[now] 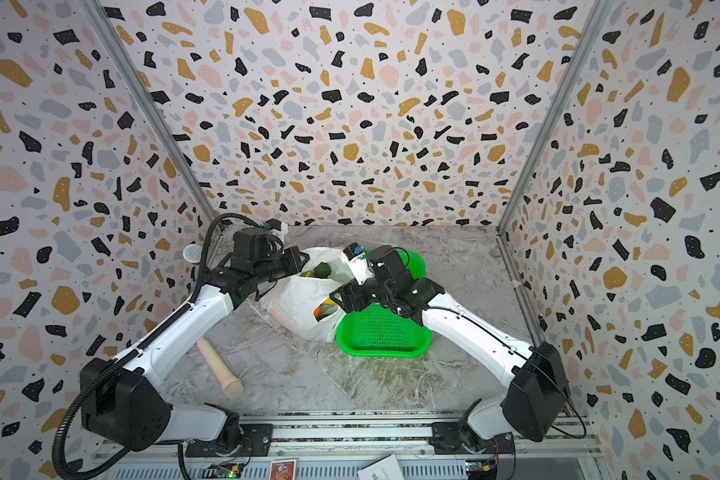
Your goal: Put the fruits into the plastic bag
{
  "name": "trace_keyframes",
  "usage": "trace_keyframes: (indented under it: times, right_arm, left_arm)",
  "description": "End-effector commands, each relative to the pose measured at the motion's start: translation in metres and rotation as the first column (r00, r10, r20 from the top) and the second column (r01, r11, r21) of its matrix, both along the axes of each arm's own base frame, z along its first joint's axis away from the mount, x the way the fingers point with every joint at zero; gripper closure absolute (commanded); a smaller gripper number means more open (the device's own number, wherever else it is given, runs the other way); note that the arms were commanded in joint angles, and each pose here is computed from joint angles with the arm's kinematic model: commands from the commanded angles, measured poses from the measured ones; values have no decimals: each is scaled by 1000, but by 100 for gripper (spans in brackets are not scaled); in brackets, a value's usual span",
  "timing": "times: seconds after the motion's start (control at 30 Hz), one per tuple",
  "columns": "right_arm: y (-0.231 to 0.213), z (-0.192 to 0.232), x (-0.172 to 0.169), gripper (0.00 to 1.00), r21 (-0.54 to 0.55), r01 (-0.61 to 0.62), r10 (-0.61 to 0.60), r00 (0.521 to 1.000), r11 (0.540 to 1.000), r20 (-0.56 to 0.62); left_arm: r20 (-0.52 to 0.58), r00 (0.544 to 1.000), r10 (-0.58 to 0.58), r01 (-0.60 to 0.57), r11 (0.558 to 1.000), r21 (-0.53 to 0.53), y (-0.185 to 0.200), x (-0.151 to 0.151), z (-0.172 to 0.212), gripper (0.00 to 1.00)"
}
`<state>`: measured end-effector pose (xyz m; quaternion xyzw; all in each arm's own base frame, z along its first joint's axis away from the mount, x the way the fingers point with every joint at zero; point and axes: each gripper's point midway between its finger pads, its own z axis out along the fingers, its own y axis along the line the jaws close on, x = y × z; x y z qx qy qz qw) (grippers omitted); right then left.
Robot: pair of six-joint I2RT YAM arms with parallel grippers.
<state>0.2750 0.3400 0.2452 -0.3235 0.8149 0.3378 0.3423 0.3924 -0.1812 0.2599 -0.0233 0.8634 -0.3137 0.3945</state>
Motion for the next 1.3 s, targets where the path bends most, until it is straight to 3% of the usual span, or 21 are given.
trace_keyframes:
  times: [0.0,0.33,0.47,0.53,0.63,0.67,0.73,0.83,1.03,1.27]
  right_arm:
    - [1,-19,3,23,-35,-2,2,1000,999,-19]
    - [12,-49,39,24,-52,50,-52,998,997,-44]
    - [23,-55,46,29,-35,43,-45,997,998,-61]
    - [28,-57,49,43,-28,37,-39,997,999,-73]
    - [33,-52,48,87,-9,12,-12,997,1000,-82]
    - [33,-49,48,94,-8,8,-8,997,1000,-81]
    - [30,-35,51,99,-2,15,-15,998,1000,-61]
    - [20,2,63,100,28,55,-55,998,998,-2]
    - [3,108,78,100,148,87,-112,979,985,172]
    - [4,186,74,100,258,28,-103,954,966,283]
  left_arm:
    - [34,999,-12,12,1000,-3,-3,0,9,100]
    - [33,999,-10,10,1000,-7,-2,0,8,100]
    - [35,999,-11,11,1000,-8,-2,0,9,100]
    - [38,999,-11,11,1000,-7,-3,1,10,100]
    - [36,999,-6,6,1000,0,-1,1,8,100]
    - [37,999,-2,2,1000,3,0,1,8,100]
    - [36,999,10,-10,1000,16,2,2,7,100]
    - [32,999,39,-41,998,50,9,3,6,100]
    - [46,989,138,-143,982,125,32,7,10,100]
    - [59,962,267,-273,951,147,67,8,16,100]
